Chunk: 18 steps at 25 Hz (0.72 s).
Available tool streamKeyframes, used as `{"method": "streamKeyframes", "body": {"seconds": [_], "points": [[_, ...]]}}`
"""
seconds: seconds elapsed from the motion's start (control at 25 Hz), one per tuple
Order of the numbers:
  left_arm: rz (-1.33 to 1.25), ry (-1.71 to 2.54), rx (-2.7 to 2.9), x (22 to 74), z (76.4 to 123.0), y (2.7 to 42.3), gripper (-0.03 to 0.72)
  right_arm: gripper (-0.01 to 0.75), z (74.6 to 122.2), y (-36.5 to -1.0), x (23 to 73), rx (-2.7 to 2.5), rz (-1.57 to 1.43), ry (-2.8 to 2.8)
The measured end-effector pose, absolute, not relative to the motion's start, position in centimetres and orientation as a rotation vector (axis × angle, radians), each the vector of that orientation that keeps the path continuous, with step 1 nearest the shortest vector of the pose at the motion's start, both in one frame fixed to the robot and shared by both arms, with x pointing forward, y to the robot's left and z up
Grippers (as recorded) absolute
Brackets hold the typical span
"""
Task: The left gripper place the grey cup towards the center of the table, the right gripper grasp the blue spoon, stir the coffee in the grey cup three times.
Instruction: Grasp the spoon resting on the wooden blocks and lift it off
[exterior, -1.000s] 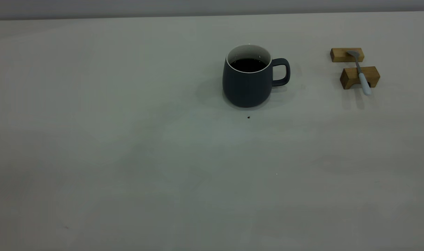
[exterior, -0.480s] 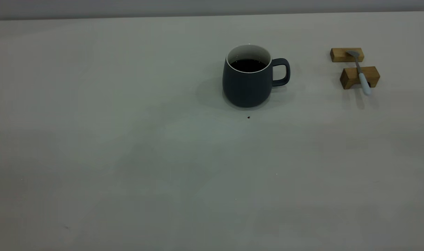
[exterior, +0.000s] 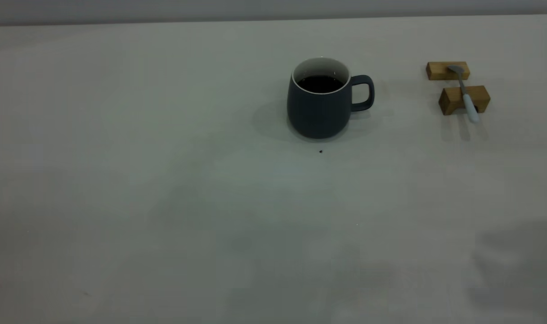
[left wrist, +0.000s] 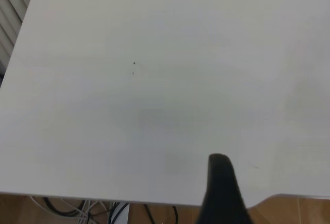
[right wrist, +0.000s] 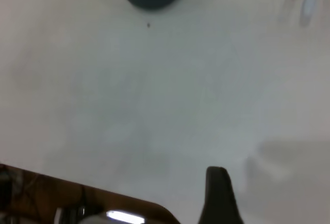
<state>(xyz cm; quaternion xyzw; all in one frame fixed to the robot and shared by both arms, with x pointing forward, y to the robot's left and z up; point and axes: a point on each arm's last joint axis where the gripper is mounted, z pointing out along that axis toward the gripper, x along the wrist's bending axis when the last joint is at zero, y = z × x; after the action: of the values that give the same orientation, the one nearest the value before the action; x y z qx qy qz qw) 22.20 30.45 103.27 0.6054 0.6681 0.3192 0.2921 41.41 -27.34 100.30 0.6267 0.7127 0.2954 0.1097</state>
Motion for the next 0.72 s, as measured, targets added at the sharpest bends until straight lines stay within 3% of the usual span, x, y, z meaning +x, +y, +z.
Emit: {"method": "streamKeyframes", "body": {"seconds": [0.32, 0.72], "points": [[0.851, 1.780, 1.613, 22.2, 103.3, 30.4, 0.585, 0.580, 95.1, -27.5, 51.7, 1.987, 0.673, 2.226], [0.851, 1.780, 1.613, 22.2, 103.3, 30.4, 0.585, 0.580, 89.9, -28.4, 60.7, 2.061, 0.444, 2.254]]}}
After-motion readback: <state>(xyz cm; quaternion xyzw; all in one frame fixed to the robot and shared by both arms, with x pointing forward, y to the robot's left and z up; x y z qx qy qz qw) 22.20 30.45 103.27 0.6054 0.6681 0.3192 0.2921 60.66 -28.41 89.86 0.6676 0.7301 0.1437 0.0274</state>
